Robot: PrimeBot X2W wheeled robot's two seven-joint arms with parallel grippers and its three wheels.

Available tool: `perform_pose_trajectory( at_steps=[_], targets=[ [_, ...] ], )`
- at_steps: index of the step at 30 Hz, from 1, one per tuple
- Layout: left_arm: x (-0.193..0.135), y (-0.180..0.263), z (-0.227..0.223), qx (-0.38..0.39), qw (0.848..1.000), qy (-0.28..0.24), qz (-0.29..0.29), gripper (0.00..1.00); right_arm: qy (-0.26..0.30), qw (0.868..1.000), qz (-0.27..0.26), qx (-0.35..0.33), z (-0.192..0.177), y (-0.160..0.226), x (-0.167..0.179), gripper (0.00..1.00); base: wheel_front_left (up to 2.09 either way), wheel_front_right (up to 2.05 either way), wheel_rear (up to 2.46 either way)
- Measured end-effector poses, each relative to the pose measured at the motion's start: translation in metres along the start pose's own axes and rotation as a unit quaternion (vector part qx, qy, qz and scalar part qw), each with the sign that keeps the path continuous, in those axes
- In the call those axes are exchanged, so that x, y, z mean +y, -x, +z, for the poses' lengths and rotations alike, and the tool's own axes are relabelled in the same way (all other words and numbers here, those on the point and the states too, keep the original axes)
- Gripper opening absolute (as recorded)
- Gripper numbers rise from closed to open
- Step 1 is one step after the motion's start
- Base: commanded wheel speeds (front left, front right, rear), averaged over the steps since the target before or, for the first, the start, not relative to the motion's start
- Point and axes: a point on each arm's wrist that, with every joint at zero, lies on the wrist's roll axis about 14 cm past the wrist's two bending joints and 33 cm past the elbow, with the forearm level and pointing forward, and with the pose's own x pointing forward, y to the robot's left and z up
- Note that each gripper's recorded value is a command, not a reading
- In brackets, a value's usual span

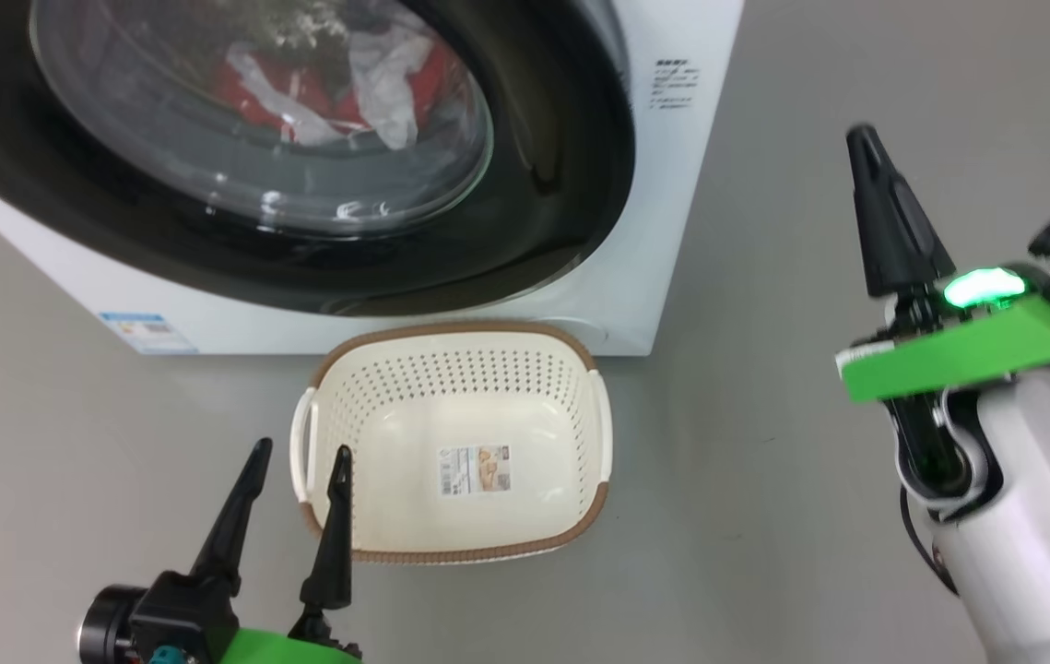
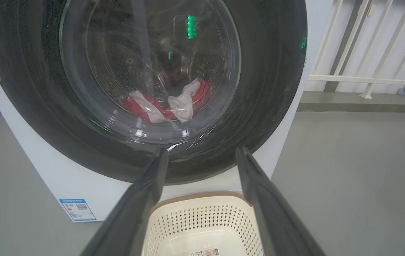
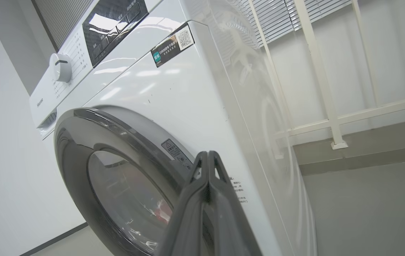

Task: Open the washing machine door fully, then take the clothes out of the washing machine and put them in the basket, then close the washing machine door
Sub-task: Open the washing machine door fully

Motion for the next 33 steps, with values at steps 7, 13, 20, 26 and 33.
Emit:
perform_pose_trajectory(
  at_steps=[7,13,20,26,33],
  targets=[
    [0.005,-0.005,-0.005,0.007,1.000,0.002,0.007,1.00,-0.050,0.997,0.033,0.043,-0.025,-0.030,0.010,0.00,0.00,0.00,0.00],
    [0.009,-0.010,-0.017,0.024,1.000,0.005,0.013,1.00,-0.079,0.993,0.055,0.075,-0.040,-0.060,0.014,0.00,0.00,0.00,0.00],
    [0.010,-0.020,-0.026,0.034,0.999,0.006,0.012,1.00,-0.164,0.974,0.078,0.137,-0.060,-0.083,0.028,0.00,0.00,0.00,0.00],
    [0.009,-0.027,-0.034,0.043,0.999,0.008,0.010,1.00,-0.247,0.945,0.098,0.189,-0.070,-0.094,0.040,0.00,0.00,0.00,0.00],
    [0.012,-0.030,-0.041,0.053,0.999,0.008,0.013,1.00,-0.296,0.919,0.104,0.240,-0.080,-0.103,0.038,0.00,0.00,0.00,0.00]
  ],
)
